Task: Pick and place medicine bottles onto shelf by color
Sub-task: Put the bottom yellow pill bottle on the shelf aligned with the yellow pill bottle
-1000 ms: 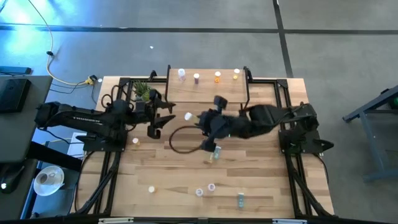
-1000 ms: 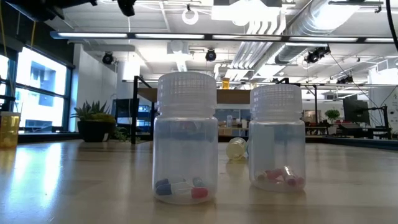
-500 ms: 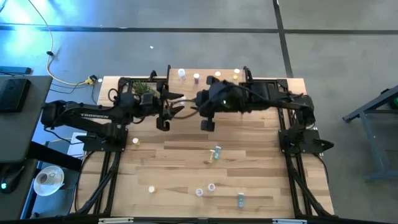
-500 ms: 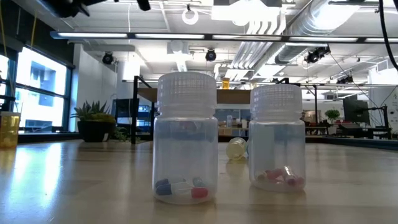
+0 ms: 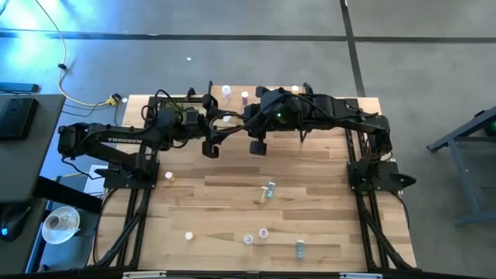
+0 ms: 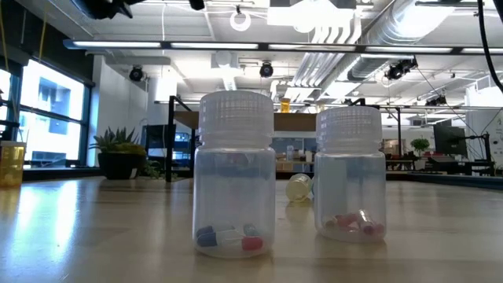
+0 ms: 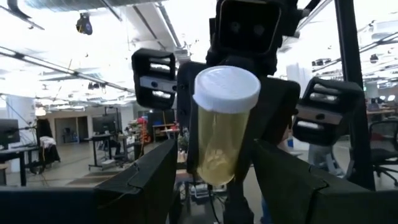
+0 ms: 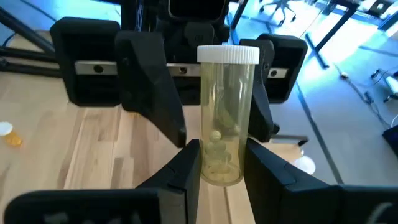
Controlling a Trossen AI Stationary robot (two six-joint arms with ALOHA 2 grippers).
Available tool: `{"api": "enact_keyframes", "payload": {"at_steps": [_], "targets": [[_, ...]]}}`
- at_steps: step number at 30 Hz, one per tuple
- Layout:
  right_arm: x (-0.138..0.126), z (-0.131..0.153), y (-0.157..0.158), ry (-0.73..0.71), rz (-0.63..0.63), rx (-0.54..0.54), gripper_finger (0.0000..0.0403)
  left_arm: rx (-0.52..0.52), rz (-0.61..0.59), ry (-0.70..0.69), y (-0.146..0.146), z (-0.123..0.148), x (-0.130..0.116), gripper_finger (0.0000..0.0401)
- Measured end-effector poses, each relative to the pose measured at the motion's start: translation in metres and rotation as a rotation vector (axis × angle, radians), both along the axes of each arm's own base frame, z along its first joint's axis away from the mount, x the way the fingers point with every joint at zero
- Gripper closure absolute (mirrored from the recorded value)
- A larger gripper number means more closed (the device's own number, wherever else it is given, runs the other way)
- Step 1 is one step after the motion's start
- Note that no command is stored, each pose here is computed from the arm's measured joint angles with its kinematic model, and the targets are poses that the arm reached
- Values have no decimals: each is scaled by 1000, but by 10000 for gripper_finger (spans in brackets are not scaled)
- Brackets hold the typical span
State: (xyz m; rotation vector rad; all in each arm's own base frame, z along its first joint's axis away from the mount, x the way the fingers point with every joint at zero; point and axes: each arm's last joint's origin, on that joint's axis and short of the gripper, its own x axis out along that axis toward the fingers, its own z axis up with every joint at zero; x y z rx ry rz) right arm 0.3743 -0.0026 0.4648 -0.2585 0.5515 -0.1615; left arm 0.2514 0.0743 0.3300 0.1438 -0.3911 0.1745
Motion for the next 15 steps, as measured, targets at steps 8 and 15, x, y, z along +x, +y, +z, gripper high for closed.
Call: {"api": "enact_keyframes", "payload": {"at_steps": [8,15], "targets": [[0,1,0,-6,-1,-1,315,12,5,-18,4,3,-2,220],[1,0,0,-6,-2,-1,315,-3,-4,-23,4,3,-2,278]]}}
